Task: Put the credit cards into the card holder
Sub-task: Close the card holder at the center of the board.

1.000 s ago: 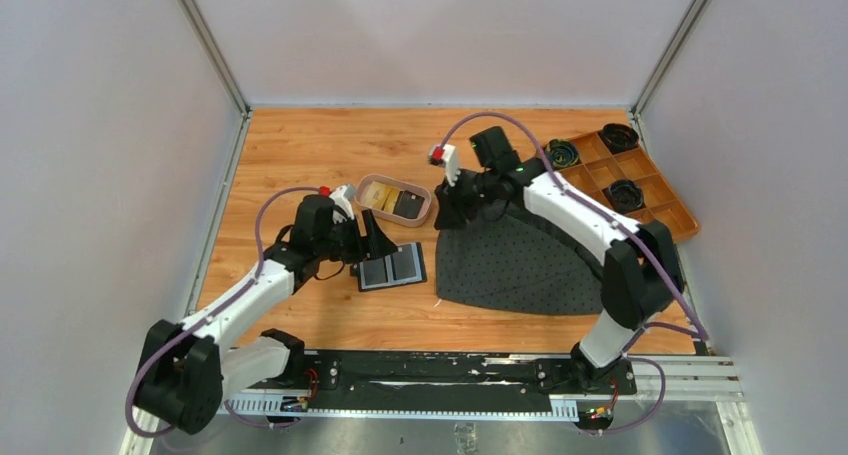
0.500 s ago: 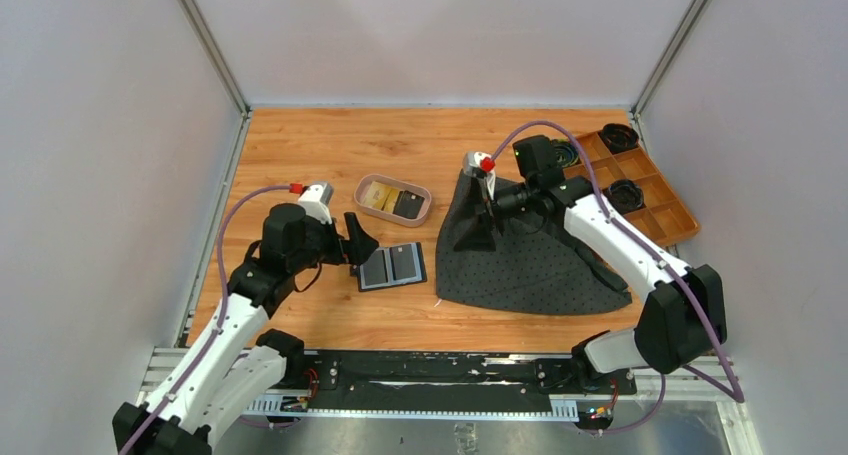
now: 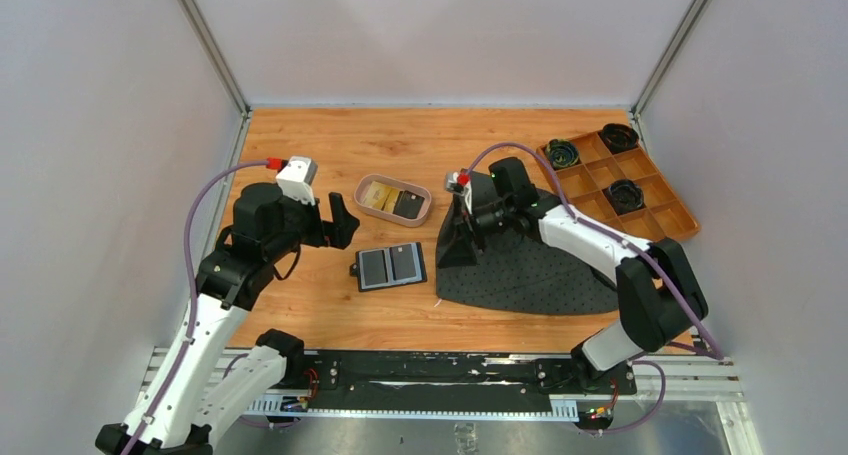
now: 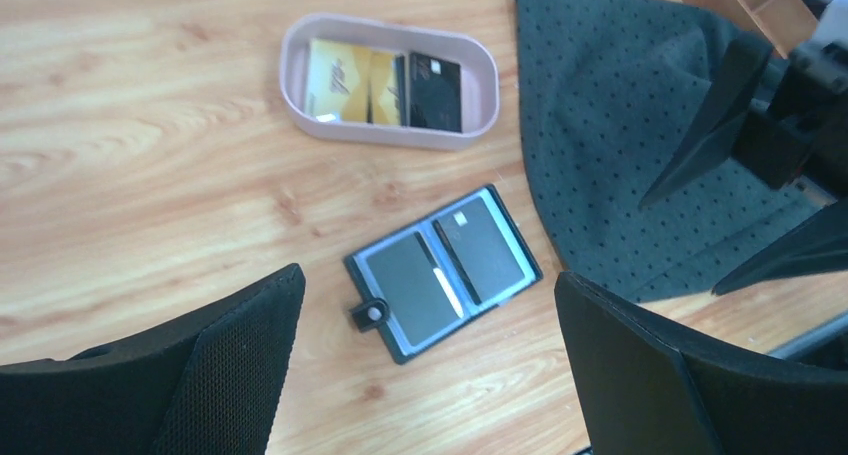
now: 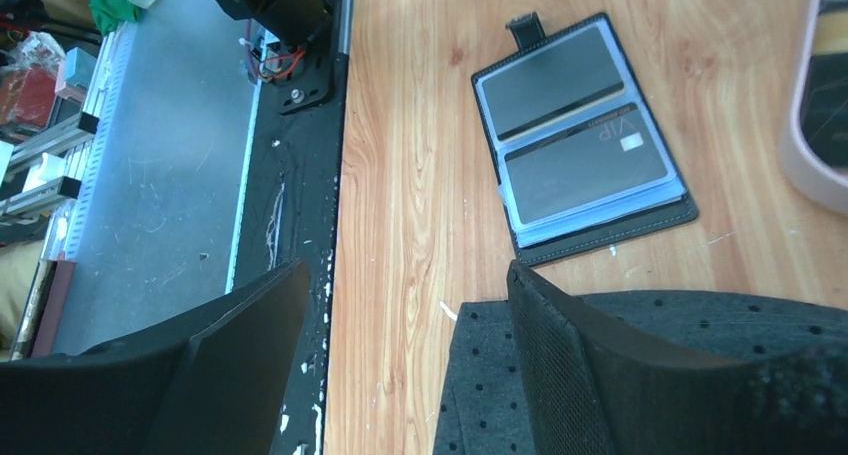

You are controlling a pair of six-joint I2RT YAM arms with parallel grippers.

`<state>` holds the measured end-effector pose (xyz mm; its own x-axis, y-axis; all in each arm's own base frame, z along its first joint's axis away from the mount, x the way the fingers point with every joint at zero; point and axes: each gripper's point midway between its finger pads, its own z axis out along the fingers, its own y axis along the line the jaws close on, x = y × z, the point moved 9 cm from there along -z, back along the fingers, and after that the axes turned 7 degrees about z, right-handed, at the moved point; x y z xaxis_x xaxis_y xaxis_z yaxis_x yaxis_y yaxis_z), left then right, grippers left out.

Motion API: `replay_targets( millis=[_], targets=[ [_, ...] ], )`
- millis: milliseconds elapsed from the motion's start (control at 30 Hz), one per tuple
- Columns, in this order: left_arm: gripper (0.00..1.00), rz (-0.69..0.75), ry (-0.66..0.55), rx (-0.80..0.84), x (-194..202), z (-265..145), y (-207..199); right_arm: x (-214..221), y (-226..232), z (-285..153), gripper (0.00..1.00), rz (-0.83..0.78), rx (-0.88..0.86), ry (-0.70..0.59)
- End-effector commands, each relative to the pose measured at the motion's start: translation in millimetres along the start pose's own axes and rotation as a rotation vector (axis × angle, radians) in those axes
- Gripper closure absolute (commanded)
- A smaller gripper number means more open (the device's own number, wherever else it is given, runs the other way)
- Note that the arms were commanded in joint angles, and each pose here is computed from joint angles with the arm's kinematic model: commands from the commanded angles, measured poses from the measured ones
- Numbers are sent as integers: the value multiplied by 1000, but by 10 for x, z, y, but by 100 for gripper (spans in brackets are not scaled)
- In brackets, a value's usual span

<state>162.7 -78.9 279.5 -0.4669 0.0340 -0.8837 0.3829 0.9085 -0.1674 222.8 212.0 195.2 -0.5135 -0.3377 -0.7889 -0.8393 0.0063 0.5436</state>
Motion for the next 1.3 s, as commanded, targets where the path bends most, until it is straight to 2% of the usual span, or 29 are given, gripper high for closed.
replay_targets(
  millis=[0,100,200,367,467,900,1267],
  targets=[
    [0,157,5,-111,-125,-115,137,76,-121,165,24,66,84,40],
    [0,219,27,-189,-103,-69,241,111,-184,207,25,96,123,56],
    [0,221,38,-237,18,19,309,145,-238,239,25,123,158,69],
    [0,217,-15,-269,332,182,396,177,-298,285,26,149,201,87],
    [0,218,-23,-293,330,145,413,194,-337,305,26,164,204,97],
    [0,217,-1,-255,405,238,401,239,-444,351,25,219,267,133],
    [0,217,1,-250,419,246,400,314,-551,453,25,359,312,144]
  ],
)
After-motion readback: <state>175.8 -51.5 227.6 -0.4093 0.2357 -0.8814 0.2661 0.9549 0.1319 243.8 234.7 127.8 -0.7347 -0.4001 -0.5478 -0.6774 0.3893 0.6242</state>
